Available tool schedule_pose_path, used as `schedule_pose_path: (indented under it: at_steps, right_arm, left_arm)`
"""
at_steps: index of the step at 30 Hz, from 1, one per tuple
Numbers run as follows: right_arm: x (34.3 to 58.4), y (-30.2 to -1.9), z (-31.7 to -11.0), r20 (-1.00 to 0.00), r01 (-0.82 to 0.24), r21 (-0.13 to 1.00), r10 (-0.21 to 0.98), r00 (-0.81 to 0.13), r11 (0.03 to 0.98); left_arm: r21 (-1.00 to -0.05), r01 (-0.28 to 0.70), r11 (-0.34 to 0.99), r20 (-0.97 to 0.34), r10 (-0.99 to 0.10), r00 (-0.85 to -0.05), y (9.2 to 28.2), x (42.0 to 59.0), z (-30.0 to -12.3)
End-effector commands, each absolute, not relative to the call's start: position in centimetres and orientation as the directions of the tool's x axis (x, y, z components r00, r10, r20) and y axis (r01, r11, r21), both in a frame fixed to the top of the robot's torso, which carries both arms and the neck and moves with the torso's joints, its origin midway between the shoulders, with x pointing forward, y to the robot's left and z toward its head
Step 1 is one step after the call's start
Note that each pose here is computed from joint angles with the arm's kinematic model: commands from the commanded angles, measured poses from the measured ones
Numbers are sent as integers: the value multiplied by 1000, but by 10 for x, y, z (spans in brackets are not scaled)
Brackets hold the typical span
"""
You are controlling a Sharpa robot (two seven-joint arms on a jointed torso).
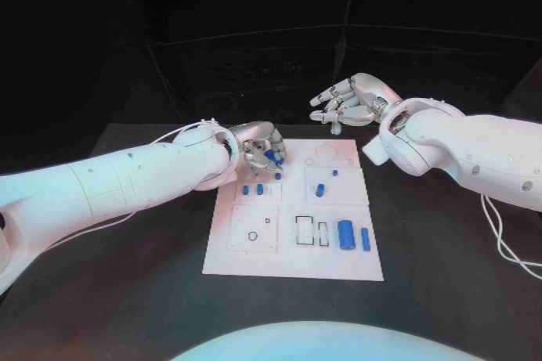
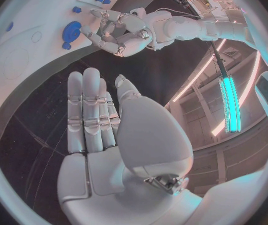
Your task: Assemble the parts on the task board
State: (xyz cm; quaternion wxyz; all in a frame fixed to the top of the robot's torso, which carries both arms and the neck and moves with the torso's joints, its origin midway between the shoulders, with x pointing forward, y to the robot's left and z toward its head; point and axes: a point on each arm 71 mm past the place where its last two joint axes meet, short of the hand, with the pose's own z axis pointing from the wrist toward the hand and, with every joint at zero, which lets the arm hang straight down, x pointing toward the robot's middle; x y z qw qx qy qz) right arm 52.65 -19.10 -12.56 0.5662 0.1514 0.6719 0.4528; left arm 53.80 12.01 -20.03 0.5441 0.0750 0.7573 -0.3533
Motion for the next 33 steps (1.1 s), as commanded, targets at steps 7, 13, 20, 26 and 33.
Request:
schedule_pose_path:
  at_steps: [7, 13, 20, 26, 33]
  right_arm:
    - [526, -188, -124, -622, -321, 781, 715, -320, 536]
    - [526, -187, -124, -622, -322, 781, 714, -321, 535]
    - [526, -186, -124, -622, -322, 781, 714, -322, 535]
    - [527, -186, -124, -621, -323, 781, 714, -323, 534]
    - [527, -185, -124, -621, -323, 781, 713, -324, 534]
  left_arm:
    - [-292, 588, 754, -928, -76, -364, 104, 538, -211]
    - [-263, 573, 776, -925, -34, -379, 102, 539, -217]
    - [-248, 555, 794, -919, -13, -393, 102, 541, -220]
    - [-239, 539, 808, -919, -9, -395, 103, 544, -222]
    - [-237, 534, 812, -917, -4, -399, 103, 545, -223]
